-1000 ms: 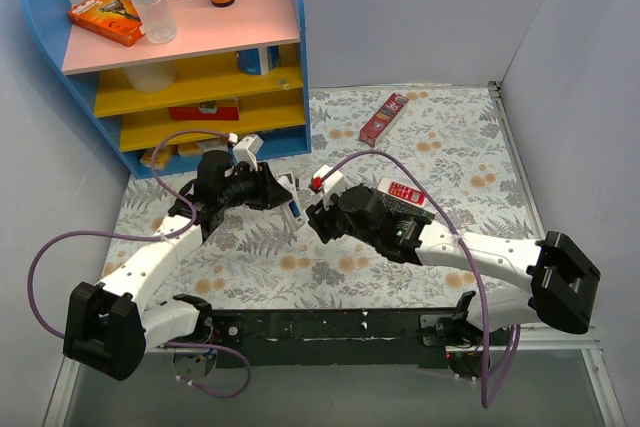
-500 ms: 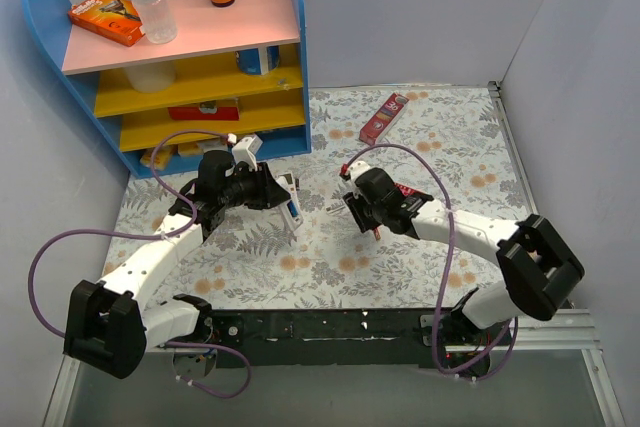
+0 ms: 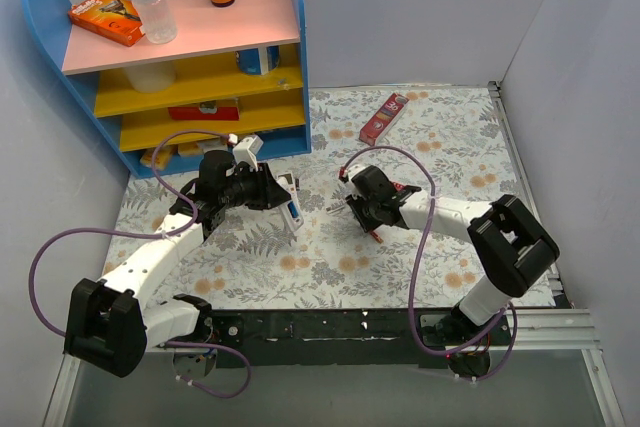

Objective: Load the batteries into the remote control
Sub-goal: Pick up the battery from the center of the board, then load the battery into the remote control.

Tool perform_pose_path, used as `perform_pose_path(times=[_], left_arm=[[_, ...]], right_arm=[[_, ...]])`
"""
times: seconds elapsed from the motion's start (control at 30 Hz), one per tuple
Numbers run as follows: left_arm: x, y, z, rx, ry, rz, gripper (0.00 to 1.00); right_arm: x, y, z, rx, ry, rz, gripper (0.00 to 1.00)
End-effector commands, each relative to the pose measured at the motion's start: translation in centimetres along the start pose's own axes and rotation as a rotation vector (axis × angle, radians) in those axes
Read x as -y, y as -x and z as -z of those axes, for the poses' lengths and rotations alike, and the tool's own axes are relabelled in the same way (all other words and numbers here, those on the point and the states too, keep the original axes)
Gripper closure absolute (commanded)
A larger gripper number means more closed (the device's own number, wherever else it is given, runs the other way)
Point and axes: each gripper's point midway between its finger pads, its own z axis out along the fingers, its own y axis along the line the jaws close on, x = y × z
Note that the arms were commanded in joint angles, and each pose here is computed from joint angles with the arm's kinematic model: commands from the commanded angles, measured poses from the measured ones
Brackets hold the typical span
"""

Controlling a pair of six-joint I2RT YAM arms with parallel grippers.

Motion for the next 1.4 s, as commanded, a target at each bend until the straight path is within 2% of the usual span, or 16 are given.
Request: perform_pose_path(times=[0.0,0.23,0.33,0.47,0.63,0.87,1.03,1.17,1.37], left_arm=[[1.5,1.8,0.4,0.038,-0.043,-0.037,1.00],[1.5,1.8,0.4,0.034,-0.048,-0.035,1.00],[1.6,1.7,0.4,0.032,-0.052,-0.033,1.00],[2.1,1.4,0.4,0.025,-0.083,-0.013,1.00],[3.2,1.3,0.1,0.030,-0.157,0.027,1.00],[5.1,1.6,0.3,0.079,-0.285,0.053,1.00],[5.9,0.1,0.7,0.089,-0.374,0.124,1.00],[6.5,0.4,1.4,0.140,-0.415,0.102,1.00],[6.6,0.5,1.6,0.154,-0.424,0.106,1.00]], right_arm=[[-0.3,0.4,-0.3,-0.019,0.025,0.019,0.69],[-1.1,-0.5,0.2,-0.068,0.066,0.000,0.85],[-1.3,-1.1,0.6,-0.077,0.077,-0.006,0.99],[-2.0,-0.5,2.0,-0.052,0.119,-0.002,0.99],[-3.4,3.1,6.2,0.080,0.175,0.008,0.99],[-8.3,7.7,12.4,0.224,0.297,0.076,0.99],[-10.6,9.3,14.2,0.235,0.302,0.120,0.99],[-12.4,10.0,15.2,0.225,0.299,0.173,0.99],[-13.6,9.8,15.1,0.186,0.307,0.182,0.99]])
